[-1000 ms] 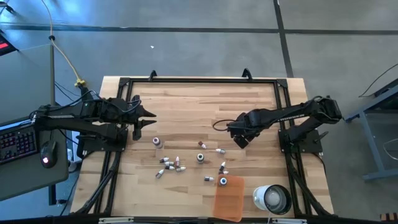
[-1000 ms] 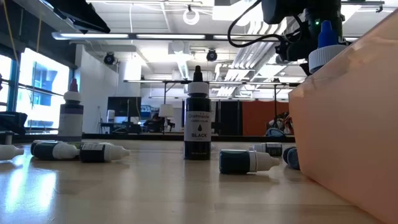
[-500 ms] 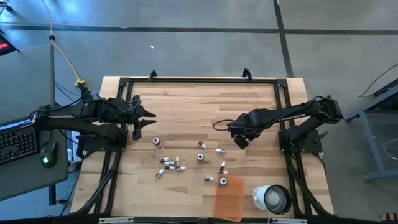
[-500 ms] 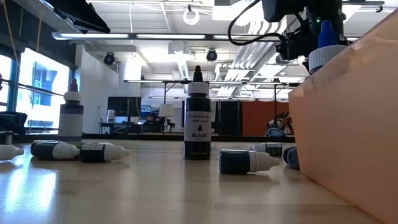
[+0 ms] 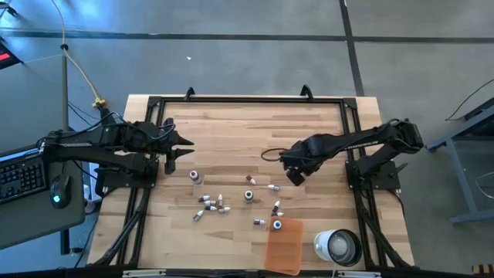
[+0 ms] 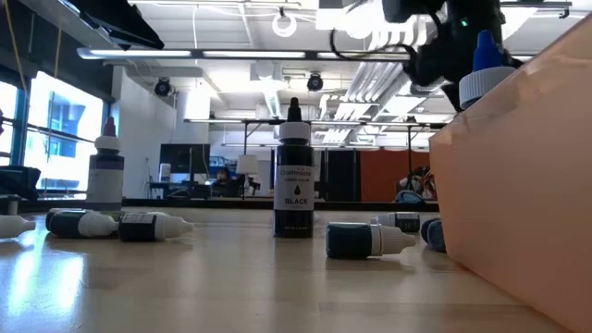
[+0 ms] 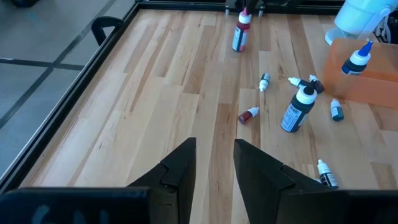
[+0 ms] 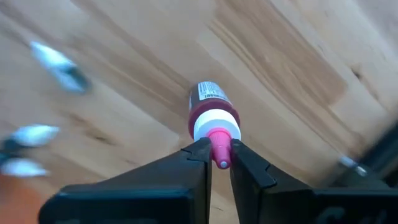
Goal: Pick & Place food coloring
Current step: Put the large pink food coloring bottle into the orange bin
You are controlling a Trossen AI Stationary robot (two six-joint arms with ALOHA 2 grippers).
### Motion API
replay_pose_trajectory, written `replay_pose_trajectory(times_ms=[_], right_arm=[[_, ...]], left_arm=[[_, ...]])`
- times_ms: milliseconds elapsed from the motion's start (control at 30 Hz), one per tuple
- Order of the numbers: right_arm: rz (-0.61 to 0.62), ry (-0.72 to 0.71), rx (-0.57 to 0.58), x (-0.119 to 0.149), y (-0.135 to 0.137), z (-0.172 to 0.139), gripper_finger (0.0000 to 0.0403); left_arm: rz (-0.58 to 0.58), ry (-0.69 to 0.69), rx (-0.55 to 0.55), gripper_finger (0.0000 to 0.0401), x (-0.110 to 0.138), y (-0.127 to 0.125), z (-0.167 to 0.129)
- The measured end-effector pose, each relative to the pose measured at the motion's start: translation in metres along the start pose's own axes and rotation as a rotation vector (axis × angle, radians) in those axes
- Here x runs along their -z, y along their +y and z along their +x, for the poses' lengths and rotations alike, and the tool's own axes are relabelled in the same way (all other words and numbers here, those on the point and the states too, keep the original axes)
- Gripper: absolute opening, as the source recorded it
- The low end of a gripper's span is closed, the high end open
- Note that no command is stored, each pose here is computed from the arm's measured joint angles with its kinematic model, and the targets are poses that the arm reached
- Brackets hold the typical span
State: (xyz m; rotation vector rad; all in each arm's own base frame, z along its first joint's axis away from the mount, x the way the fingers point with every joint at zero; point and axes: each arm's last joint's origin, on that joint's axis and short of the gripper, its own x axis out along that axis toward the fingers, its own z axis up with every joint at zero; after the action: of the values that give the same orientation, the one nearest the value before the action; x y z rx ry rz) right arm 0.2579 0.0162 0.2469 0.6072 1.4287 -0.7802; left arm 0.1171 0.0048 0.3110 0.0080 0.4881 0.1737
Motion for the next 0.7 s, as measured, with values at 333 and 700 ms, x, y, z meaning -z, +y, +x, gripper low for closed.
replay_pose_trajectory(times_ms=[333,700], right_arm=[[-0.033,-0.011,-0.282,0.004,0.025,-0.065,0.0031],[-0.050,-0.021,-0.536,0.075,0.072,-0.099,0.0031]], left_arm=[[0.000,0.000,0.000,0.0108,0.000,0.000,0.000],[0.000,0.000,0.000,0.0108,0.000,0.000,0.000]])
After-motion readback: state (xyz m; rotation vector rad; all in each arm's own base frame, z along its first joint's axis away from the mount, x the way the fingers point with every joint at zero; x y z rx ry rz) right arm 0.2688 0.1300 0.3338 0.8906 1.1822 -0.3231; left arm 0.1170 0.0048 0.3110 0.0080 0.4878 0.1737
